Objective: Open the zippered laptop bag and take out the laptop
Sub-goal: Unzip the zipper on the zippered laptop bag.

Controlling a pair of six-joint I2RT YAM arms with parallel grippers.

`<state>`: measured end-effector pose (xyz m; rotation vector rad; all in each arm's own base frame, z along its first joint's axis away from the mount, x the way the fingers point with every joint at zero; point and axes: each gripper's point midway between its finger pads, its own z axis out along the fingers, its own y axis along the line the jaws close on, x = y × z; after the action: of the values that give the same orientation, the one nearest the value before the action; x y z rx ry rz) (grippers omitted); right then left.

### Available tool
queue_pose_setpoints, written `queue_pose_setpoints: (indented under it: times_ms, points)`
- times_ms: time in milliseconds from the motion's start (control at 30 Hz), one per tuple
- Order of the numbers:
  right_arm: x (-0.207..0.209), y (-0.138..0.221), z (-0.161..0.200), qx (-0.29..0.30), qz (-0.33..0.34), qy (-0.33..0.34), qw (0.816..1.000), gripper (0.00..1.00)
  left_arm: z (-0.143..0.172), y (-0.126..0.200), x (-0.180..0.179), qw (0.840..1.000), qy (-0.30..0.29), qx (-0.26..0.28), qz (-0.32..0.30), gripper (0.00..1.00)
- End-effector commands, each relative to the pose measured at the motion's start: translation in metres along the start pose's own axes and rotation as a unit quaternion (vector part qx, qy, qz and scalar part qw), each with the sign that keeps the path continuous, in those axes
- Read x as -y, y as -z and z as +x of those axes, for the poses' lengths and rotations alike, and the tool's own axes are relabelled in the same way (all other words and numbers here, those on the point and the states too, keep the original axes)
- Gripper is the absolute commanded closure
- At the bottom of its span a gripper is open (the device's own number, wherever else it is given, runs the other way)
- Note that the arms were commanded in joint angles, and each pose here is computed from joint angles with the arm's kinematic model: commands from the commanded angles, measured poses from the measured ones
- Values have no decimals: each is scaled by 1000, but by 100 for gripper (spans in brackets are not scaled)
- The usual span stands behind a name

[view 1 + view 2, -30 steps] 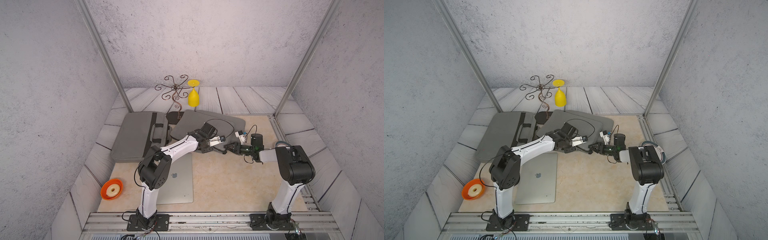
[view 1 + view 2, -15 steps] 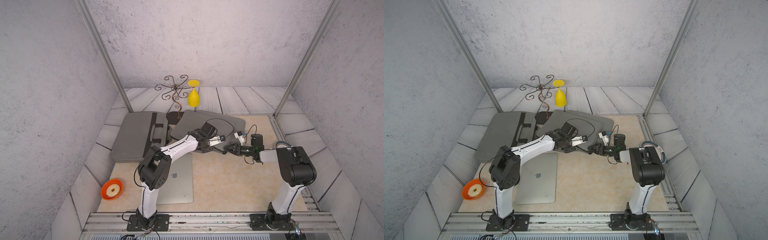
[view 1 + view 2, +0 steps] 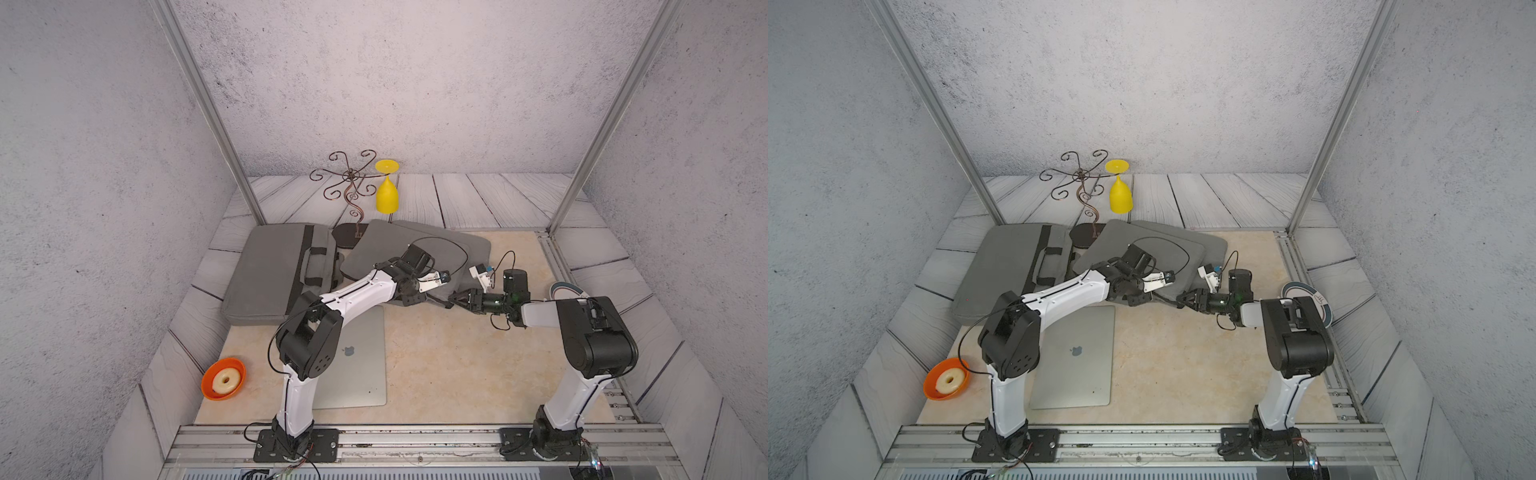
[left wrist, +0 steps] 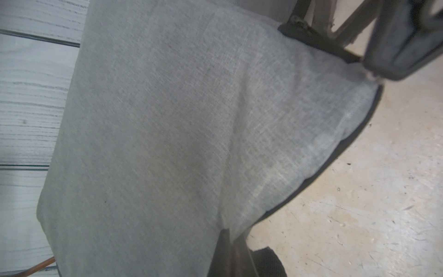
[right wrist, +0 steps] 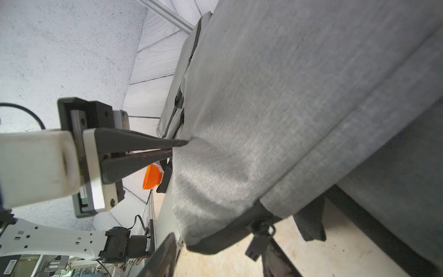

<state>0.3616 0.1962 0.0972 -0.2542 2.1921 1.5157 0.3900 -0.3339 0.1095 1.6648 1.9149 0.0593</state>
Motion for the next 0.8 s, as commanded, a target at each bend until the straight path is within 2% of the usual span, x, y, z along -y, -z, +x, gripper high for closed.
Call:
queue_pose_setpoints:
  times_ms: [0,500,767]
  points:
    - [-18,4,-7,4,-18,24,1000,49,-1,11,-19,1000,14,5,-25,100]
    - [-7,6,-11,7,-8,21,1000,74,-2,7,-18,1000,14,4,-20,100]
    - [-1,1,-16,11,-13,13,1000,90,-3,6,-19,1000,15,5,-18,100]
